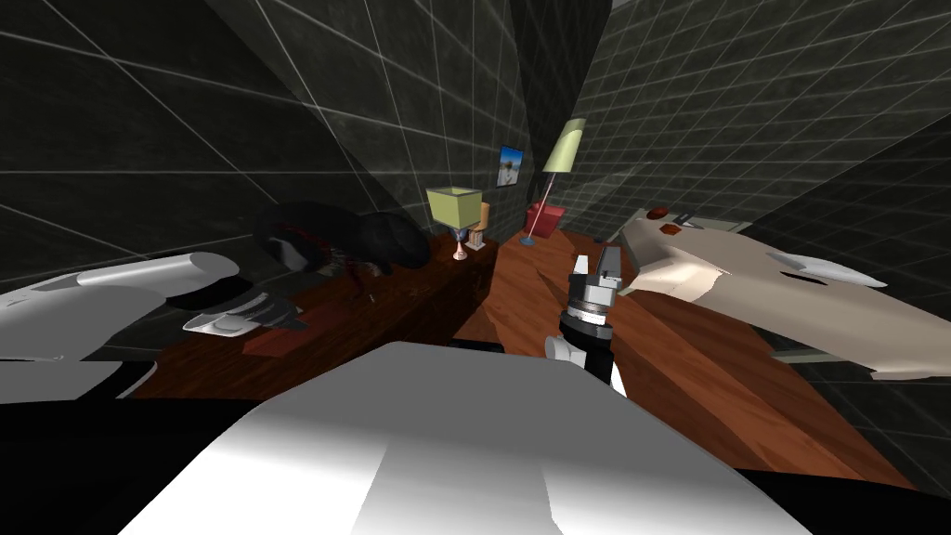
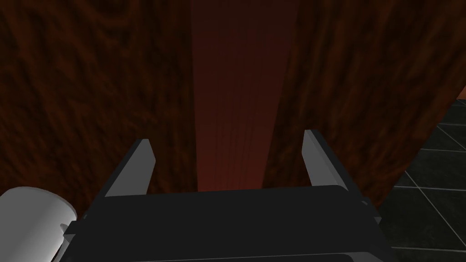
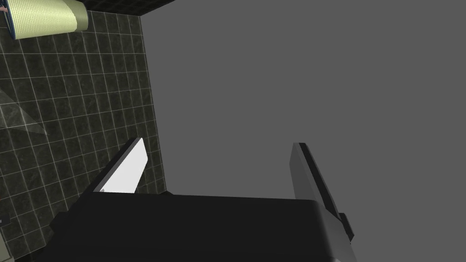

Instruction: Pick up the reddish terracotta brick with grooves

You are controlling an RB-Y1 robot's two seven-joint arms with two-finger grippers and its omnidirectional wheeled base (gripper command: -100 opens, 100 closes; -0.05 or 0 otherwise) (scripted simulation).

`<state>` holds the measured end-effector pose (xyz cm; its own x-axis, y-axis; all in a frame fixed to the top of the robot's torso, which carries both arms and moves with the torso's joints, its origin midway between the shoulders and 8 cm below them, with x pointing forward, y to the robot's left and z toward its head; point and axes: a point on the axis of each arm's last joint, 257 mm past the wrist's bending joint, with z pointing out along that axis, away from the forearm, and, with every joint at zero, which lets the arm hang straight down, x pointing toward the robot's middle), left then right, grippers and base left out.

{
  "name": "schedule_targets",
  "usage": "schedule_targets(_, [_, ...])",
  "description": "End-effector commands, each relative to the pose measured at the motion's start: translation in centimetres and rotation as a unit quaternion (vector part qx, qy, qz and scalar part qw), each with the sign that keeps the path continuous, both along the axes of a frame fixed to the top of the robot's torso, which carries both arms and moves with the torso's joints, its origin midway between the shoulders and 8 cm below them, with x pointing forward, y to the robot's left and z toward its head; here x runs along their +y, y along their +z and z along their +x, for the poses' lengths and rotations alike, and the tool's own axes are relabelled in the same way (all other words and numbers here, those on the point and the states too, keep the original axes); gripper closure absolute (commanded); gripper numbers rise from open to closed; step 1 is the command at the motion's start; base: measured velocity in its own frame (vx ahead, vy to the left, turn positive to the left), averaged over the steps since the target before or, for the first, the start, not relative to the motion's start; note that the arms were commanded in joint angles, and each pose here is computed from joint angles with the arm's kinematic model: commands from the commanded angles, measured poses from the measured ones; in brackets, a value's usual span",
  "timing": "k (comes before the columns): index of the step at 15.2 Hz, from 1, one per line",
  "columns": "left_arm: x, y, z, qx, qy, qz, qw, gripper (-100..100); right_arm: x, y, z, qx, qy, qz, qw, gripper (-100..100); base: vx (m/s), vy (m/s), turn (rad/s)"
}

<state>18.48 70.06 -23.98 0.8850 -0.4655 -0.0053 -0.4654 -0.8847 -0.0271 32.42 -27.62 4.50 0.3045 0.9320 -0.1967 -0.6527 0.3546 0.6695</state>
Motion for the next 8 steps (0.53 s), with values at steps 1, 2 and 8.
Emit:
schedule_targets(1, [-0.1, -0.4, -0.4, 0.0, 0.001, 0.0, 1.0, -100, 0.0, 0.0, 0.0, 0.0, 0.0, 0.0, 1.0, 0, 0.005, 0.003, -0.025])
schedule_targets(2, [-0.1, -0.6, -0.6, -0.001, 0.002, 0.0, 1.0, -100, 0.0, 0.0, 0.0, 0.0, 0.0, 0.0, 1.0, 0, 0.004, 0.002, -0.031])
schedule_targets(8, [0.1, -1.6, -2.0, -0.002, 0.01, 0.001, 0.9999, -100, 0.0, 0.0, 0.0, 0.0, 0.0, 0.0, 1.0, 0, 0.005, 0.002, -0.036])
